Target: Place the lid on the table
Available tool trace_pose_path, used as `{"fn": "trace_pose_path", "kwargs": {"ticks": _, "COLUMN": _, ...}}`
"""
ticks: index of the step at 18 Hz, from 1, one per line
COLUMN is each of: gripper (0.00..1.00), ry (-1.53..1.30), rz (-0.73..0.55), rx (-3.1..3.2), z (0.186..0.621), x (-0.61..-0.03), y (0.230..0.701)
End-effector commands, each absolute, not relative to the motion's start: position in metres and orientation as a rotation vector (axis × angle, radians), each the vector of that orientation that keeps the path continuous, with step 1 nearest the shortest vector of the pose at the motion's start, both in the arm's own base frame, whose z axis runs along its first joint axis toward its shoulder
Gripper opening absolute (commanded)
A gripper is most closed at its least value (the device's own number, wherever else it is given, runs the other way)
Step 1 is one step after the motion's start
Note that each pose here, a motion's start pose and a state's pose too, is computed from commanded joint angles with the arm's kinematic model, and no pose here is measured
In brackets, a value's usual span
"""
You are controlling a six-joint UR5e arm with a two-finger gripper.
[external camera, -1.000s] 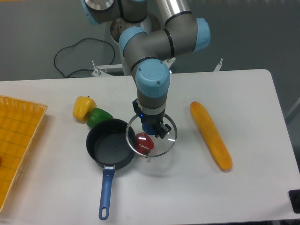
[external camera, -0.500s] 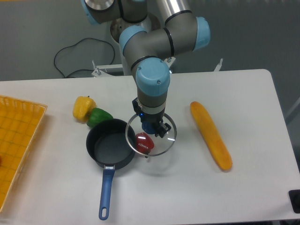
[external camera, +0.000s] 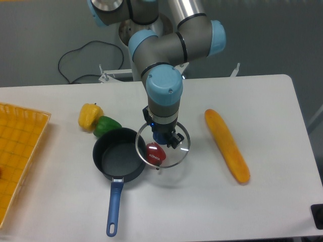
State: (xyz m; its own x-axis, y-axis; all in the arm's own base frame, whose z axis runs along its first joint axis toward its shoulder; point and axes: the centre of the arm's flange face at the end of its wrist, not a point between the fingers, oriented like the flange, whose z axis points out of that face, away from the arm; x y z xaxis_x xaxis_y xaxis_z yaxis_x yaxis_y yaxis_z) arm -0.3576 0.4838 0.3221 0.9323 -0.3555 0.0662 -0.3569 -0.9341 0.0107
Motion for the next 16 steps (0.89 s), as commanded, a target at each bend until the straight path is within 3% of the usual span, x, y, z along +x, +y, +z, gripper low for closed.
{"fn": "trace_pose_path", "kwargs": {"ticks": 16, "gripper": 0.58, "ry": -0.587, "rz": 0.188, "rx": 3.04, "z": 0.283, "x": -0.415, "y": 0.449}}
